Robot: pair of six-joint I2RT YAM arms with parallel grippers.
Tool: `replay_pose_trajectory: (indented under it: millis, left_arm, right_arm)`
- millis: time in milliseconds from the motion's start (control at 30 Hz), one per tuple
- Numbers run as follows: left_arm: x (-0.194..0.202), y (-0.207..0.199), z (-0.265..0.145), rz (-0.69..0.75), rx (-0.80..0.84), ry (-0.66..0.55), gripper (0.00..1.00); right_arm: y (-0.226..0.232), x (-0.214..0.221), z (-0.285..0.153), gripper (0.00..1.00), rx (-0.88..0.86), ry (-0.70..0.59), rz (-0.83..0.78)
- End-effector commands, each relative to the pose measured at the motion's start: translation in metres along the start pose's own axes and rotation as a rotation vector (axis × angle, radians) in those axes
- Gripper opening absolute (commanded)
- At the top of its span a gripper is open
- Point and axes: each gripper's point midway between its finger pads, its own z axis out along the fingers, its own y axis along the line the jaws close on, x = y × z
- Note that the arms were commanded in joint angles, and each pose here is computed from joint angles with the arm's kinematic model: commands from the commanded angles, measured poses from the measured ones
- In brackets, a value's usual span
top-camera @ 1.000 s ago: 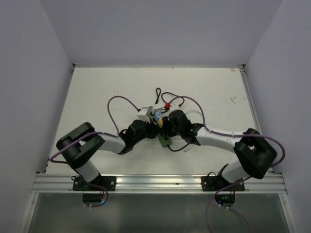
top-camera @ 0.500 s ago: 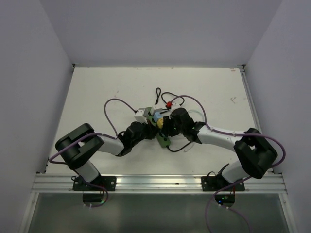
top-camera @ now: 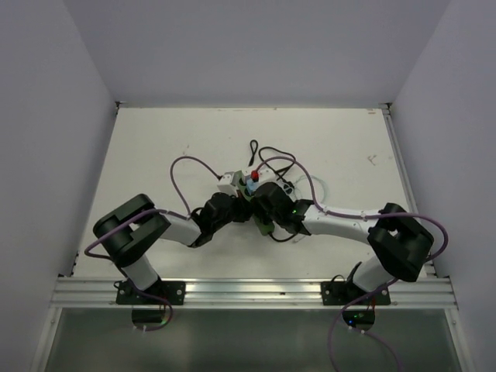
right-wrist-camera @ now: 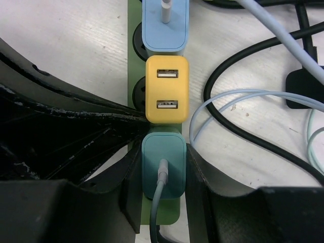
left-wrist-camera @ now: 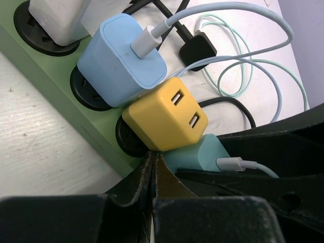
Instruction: Pull the plug off the socket
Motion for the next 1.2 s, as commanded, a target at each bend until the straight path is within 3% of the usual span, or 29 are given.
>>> replay_pose_trajectory:
  millis: [0,433,533,833,1000,1167]
  left_arm:
    - [0.073,0.094,-0.014,0.080,-0.328,0.273,0.00]
    - [0.077,0.096,-0.004,0.087,-0.348,0.313,0.00]
    - [0.077,0.096,-0.005,0.087,-0.346,0.314,0.00]
    - [0.078,0.097,-0.005,0.085,-0.346,0.317,0.00]
    - [0.078,0.097,-0.005,0.085,-0.346,0.317,0.00]
    - [0.079,0.097,-0.005,0.085,-0.347,0.320,0.00]
  right_arm:
    - [0.017,0.005,-0.006,0.00,0.013,0.017,-0.087]
    - [0.031,0.014,-0.002,0.00,0.126,0.027,-0.223]
    - [0.033,0.019,-0.004,0.00,0.102,0.030,-0.191]
    - [0.024,0.014,-0.009,0.00,-0.166,0.062,0.122]
    - [0.026,0.007,-0.012,0.00,-0.195,0.057,0.119]
    - [0.016,0.008,-0.010,0.00,-0.060,0.067,0.000]
